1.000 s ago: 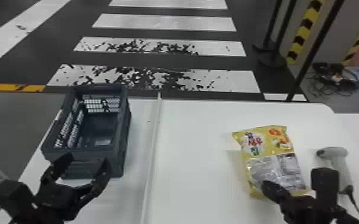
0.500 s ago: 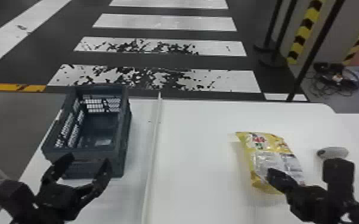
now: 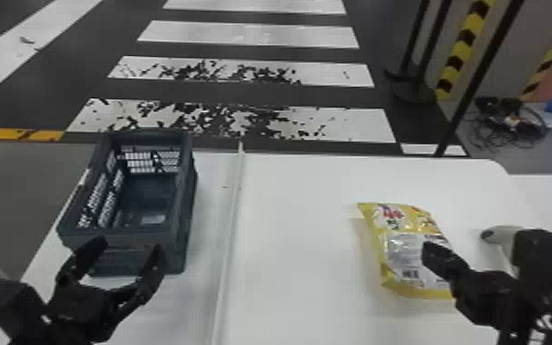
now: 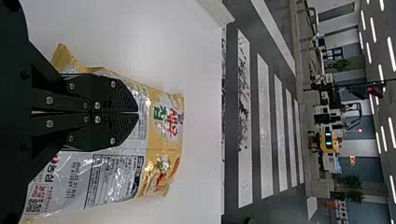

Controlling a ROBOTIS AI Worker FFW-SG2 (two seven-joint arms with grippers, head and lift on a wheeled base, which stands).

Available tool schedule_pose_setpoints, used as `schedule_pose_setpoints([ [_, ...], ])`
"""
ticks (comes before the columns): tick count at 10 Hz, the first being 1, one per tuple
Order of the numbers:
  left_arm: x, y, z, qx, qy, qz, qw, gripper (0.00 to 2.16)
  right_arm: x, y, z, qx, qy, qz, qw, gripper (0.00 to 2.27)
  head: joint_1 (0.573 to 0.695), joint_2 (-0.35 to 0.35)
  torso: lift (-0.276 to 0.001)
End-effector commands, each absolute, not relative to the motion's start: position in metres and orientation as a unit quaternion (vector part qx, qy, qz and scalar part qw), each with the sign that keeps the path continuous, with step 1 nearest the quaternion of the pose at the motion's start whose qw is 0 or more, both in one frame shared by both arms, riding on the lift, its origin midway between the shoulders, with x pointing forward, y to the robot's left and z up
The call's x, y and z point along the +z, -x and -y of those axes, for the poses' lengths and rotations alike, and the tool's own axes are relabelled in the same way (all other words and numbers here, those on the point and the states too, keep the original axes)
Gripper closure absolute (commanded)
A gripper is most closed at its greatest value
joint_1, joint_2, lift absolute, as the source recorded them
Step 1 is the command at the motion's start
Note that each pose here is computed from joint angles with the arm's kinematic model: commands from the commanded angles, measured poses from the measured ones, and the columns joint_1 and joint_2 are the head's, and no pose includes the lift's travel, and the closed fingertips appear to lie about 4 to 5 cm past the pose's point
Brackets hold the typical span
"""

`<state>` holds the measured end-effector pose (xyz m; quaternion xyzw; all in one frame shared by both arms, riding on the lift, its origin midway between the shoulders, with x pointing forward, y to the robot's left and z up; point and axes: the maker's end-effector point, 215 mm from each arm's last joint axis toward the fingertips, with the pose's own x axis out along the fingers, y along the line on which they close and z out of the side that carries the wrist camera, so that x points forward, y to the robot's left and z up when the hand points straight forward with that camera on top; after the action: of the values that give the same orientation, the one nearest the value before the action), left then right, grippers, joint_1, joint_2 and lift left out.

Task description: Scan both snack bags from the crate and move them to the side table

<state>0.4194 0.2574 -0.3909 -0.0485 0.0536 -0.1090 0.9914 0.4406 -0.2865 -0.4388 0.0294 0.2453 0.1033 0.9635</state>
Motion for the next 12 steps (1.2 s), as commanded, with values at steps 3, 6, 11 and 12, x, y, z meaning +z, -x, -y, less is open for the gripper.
schedule_pose_setpoints([
  [3,-0.392,-0.419,-0.258,-0.109,0.048,-0.054,0.991,0.04,-0.437,-0.437,0.307,0.089,-0.029,-0.248,0.964,2.2,0.695,-0.061,-0.099],
  [6,-0.393,-0.42,-0.259,-0.107,0.048,-0.055,0.992,0.04,-0.465,-0.417,0.259,0.132,-0.037,-0.278,0.951,2.2,0.695,-0.049,-0.099],
  [11,-0.394,-0.419,-0.259,-0.107,0.049,-0.056,0.992,0.04,-0.506,-0.413,0.247,0.142,-0.04,-0.316,0.937,2.2,0.695,0.015,-0.099],
  [12,-0.394,-0.42,-0.259,-0.107,0.049,-0.056,0.991,0.04,-0.51,-0.409,0.247,0.142,-0.04,-0.319,0.936,2.2,0.695,0.016,-0.099],
])
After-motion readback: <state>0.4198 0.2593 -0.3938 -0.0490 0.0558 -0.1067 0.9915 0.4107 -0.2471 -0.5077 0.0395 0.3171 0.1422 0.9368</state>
